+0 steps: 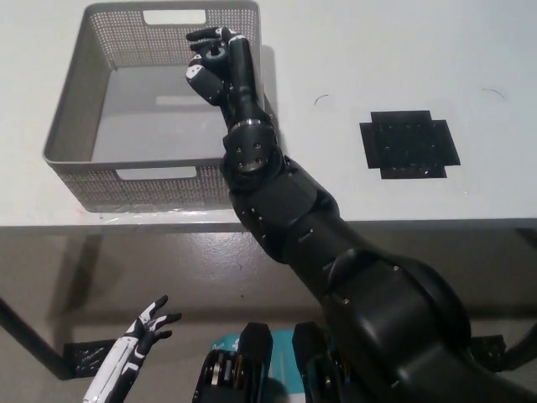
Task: Use the right hand to pick up a electric screw driver and put it into a container on the left side
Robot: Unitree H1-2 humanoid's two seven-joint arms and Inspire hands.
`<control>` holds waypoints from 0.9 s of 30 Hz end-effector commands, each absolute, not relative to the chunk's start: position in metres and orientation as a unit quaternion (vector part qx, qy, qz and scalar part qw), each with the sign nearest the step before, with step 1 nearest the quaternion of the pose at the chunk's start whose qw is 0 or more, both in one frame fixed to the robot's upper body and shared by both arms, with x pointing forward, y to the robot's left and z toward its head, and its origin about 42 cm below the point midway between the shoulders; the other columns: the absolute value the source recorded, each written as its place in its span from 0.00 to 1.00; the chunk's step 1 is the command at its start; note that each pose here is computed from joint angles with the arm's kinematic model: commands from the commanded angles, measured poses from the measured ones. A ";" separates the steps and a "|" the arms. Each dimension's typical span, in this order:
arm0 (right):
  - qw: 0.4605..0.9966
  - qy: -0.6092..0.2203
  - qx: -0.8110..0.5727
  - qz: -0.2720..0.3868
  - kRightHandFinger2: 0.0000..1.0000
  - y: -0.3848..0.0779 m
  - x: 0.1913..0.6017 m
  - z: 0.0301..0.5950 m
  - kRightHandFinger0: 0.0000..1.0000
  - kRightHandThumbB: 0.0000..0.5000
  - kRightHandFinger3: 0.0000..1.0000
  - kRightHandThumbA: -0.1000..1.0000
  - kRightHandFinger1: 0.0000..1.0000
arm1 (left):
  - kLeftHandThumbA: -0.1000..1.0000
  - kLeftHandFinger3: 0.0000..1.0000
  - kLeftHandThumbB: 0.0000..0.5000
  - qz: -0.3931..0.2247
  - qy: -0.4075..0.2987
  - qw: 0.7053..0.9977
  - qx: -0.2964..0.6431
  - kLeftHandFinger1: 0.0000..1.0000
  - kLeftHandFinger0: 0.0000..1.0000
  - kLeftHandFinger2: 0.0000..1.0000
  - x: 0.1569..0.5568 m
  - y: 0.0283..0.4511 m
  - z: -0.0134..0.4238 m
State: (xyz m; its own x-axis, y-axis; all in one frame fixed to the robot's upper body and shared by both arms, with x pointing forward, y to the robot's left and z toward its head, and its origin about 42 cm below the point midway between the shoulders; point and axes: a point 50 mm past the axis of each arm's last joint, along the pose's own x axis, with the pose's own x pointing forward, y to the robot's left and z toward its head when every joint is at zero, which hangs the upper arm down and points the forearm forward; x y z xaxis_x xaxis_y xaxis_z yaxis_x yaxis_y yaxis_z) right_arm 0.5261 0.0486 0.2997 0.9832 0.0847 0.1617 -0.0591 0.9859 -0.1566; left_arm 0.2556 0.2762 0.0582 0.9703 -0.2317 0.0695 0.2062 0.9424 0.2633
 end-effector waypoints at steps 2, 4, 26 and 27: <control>0.984 -0.143 -0.059 0.089 1.00 0.042 0.540 0.346 1.00 0.60 1.00 0.60 1.00 | 1.00 1.00 0.39 -0.128 -0.077 0.979 0.138 0.93 0.90 0.84 0.266 0.277 0.070; 0.983 -0.137 -0.065 0.099 1.00 0.037 0.543 0.347 1.00 0.60 1.00 0.66 1.00 | 1.00 1.00 0.41 -0.126 -0.073 0.979 0.141 0.92 0.88 0.82 0.265 0.276 0.070; 0.954 -0.285 -0.023 0.091 1.00 -0.043 0.559 0.419 1.00 0.66 1.00 0.95 1.00 | 1.00 1.00 0.41 -0.137 -0.064 0.980 0.127 0.91 0.88 0.84 0.265 0.274 0.068; 0.946 -0.314 -0.018 0.083 1.00 -0.059 0.548 0.426 1.00 0.67 1.00 0.98 1.00 | 1.00 1.00 0.39 -0.134 -0.063 0.981 0.127 0.92 0.88 0.87 0.264 0.277 0.068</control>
State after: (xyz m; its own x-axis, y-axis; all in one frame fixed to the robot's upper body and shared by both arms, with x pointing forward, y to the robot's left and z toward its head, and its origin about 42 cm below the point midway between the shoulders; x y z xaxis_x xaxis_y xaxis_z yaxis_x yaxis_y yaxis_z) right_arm 0.5619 -0.0276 0.3691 0.9120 0.1738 0.3716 -0.1382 0.9830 -0.1206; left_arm 0.2605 0.2716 0.0582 0.9640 -0.2588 0.0618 0.2344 0.9359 0.2629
